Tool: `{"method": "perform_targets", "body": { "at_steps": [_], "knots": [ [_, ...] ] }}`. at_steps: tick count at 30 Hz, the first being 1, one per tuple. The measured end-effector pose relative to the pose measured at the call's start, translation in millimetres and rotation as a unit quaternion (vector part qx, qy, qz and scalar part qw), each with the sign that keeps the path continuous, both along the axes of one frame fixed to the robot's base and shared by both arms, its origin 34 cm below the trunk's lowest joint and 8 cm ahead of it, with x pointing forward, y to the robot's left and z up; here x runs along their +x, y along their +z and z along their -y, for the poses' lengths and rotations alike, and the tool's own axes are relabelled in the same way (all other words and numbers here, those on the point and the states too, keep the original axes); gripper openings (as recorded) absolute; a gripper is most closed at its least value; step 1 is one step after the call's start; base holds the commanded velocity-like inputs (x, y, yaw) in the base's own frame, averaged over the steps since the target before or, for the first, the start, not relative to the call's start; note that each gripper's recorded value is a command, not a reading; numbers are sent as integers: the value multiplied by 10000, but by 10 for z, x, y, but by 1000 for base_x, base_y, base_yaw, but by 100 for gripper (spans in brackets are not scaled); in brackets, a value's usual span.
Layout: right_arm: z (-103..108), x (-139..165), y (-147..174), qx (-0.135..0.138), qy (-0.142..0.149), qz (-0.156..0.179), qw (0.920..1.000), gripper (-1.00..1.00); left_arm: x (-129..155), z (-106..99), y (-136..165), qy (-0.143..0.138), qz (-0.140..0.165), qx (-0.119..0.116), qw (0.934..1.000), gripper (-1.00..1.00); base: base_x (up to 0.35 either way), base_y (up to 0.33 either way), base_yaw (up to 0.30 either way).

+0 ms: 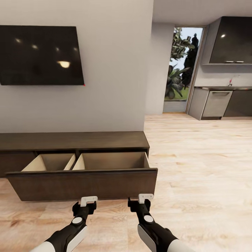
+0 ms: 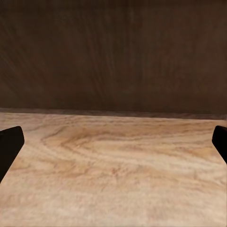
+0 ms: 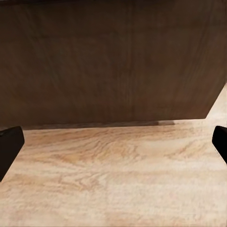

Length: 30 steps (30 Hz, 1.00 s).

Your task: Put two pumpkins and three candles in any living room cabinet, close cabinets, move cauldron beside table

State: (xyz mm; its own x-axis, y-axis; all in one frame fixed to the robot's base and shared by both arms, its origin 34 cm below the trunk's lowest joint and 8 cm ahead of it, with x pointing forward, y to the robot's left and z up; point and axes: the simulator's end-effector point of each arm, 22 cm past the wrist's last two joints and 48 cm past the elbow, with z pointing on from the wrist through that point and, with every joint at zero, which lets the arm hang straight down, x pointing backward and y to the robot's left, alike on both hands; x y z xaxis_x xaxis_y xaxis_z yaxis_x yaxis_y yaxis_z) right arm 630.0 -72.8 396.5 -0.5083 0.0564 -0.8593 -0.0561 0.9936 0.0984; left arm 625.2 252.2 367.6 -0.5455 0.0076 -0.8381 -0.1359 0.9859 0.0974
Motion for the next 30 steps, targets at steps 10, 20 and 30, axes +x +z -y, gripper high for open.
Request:
{"method": "perform_targets", "body": {
  "at_steps": [10,20,30],
  "knots": [
    [160,-79,-165,-138,-115,-87,9998,100,-8,-9,-11,0,-15,9,10000,100,98,0,0],
    [206,-99,-211,-180,-140,-127,9997,100,-5,-3,-8,-8,-8,8,10000,100,135,0,0],
    [235,-108,-233,-196,-161,-151,9996,100,-5,-1,-9,-11,-10,9,10000,100,107,23,0]
  ]
}}
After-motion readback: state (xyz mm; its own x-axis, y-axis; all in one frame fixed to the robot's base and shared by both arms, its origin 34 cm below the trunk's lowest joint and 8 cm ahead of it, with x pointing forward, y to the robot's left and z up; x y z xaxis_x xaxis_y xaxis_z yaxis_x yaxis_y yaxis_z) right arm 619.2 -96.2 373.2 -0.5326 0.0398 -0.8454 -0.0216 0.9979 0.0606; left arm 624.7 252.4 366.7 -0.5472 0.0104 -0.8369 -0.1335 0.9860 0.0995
